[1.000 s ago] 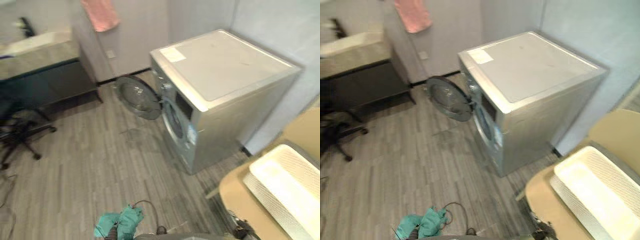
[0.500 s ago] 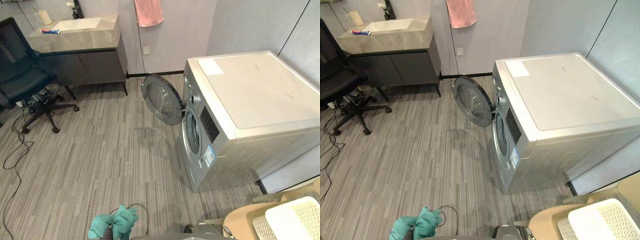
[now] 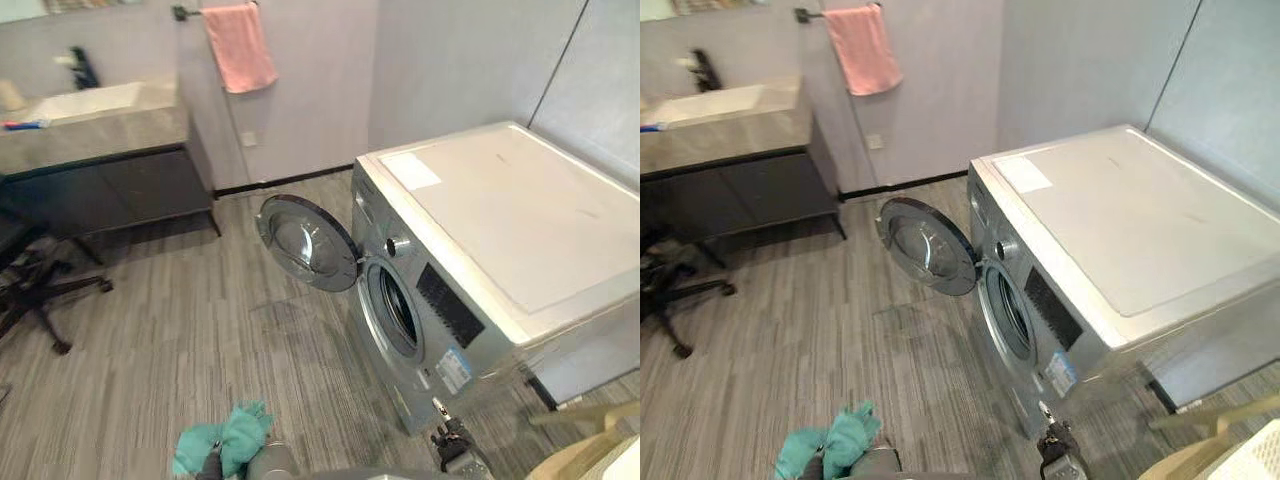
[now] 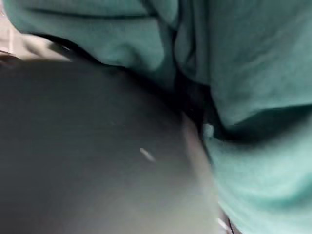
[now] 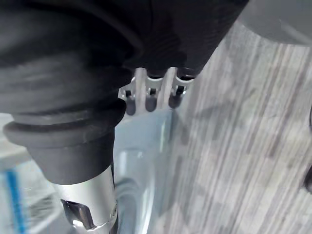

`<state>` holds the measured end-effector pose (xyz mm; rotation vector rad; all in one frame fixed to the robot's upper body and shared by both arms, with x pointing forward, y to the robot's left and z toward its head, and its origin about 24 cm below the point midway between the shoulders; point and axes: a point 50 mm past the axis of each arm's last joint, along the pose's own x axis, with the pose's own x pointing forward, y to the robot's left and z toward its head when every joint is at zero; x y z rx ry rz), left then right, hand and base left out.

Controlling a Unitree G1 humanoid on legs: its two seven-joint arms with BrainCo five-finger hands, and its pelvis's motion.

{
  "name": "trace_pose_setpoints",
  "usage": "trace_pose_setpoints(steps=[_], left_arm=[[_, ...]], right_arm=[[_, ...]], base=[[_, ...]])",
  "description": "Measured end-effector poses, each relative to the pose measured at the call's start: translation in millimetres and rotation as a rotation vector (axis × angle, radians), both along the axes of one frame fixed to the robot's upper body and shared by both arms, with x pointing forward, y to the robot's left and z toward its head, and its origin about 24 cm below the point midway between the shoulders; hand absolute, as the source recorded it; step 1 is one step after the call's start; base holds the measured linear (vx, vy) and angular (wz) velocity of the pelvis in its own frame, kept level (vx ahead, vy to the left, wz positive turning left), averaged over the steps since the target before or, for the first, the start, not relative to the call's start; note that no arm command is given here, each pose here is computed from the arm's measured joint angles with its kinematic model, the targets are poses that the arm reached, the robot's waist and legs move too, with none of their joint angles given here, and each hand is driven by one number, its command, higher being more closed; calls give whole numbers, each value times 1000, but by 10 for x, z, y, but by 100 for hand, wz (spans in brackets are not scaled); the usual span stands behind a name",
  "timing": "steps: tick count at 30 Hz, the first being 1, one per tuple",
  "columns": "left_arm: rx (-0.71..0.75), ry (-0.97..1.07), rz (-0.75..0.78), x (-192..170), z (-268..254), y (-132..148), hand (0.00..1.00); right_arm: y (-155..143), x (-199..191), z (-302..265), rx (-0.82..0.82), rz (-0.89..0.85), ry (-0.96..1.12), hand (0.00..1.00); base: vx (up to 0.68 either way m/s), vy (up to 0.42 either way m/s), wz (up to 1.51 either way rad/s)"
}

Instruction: Pick up the laundry basket with both hands and put the clothes into the washing machine.

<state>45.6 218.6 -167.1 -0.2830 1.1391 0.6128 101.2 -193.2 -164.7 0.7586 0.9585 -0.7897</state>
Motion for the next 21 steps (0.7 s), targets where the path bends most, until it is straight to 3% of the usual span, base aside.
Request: trace_pose_setpoints(steps=[5, 12, 16, 21], left_arm=[[6, 42, -41, -54, -7, 53, 100], [40, 125, -227, -87, -14, 95, 100], [44, 91, -273, 80, -8, 43, 100], [-10, -16, -275, 483, 13, -261, 100]], right_arm=[[-7, -370, -84, 24, -71, 98, 0], [-117, -293, -50, -8, -53, 55, 0], [-122, -310, -56, -5, -18, 75, 0], [-211, -289, -15, -40, -74, 39, 0]], base=[[299, 391, -1], [202, 159, -60], [286, -35, -86], [368, -25, -28]])
